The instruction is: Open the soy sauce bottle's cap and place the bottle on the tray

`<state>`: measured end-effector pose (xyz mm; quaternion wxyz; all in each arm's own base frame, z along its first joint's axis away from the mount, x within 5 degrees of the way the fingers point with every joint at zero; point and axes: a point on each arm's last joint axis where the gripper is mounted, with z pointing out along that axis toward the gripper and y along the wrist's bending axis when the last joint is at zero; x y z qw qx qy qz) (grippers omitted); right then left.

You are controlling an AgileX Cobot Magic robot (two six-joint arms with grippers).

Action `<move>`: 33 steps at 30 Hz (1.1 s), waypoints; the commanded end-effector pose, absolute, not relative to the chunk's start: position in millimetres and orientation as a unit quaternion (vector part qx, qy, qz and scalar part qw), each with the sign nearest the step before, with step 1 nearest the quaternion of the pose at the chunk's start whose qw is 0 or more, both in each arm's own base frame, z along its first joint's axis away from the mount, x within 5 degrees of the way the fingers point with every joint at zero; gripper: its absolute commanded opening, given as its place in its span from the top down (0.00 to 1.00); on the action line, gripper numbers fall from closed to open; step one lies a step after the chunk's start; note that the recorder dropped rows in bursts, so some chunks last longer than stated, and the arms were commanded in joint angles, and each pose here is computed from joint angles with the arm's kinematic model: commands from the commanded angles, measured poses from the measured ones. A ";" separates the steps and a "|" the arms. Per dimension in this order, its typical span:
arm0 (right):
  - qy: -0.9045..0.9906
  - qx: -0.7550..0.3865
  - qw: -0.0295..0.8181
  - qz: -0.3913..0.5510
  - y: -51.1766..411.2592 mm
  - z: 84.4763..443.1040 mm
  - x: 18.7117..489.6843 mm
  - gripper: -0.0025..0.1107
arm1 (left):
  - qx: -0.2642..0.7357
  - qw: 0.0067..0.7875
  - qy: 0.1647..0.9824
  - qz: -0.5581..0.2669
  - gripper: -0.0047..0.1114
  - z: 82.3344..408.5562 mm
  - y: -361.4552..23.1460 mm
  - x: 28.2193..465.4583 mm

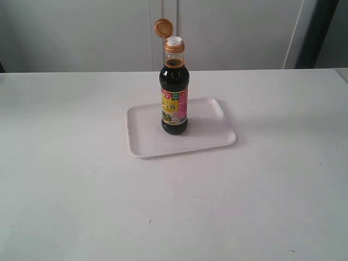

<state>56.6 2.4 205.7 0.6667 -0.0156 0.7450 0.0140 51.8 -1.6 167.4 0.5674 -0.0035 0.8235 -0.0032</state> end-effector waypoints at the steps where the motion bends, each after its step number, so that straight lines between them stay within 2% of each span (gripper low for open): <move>1: 0.747 -0.015 0.665 0.013 2.3 195.5 57.7 0.98 | -0.008 0.570 0.822 -0.007 0.96 166.6 -1.8 51.8; 7: 0.749 -0.022 0.662 0.004 1.9 194.9 57.6 0.98 | -0.008 0.570 0.822 -0.007 0.96 166.6 -1.8 51.8; 11: 0.790 -0.033 0.612 -0.013 0.5 183.3 55.4 0.98 | -0.008 0.570 0.822 -0.007 0.96 166.6 -1.8 51.8; 33: 0.788 -0.033 0.614 -0.013 0.5 183.7 55.6 0.98 | -0.008 0.570 0.822 -0.007 0.96 166.6 -1.8 51.8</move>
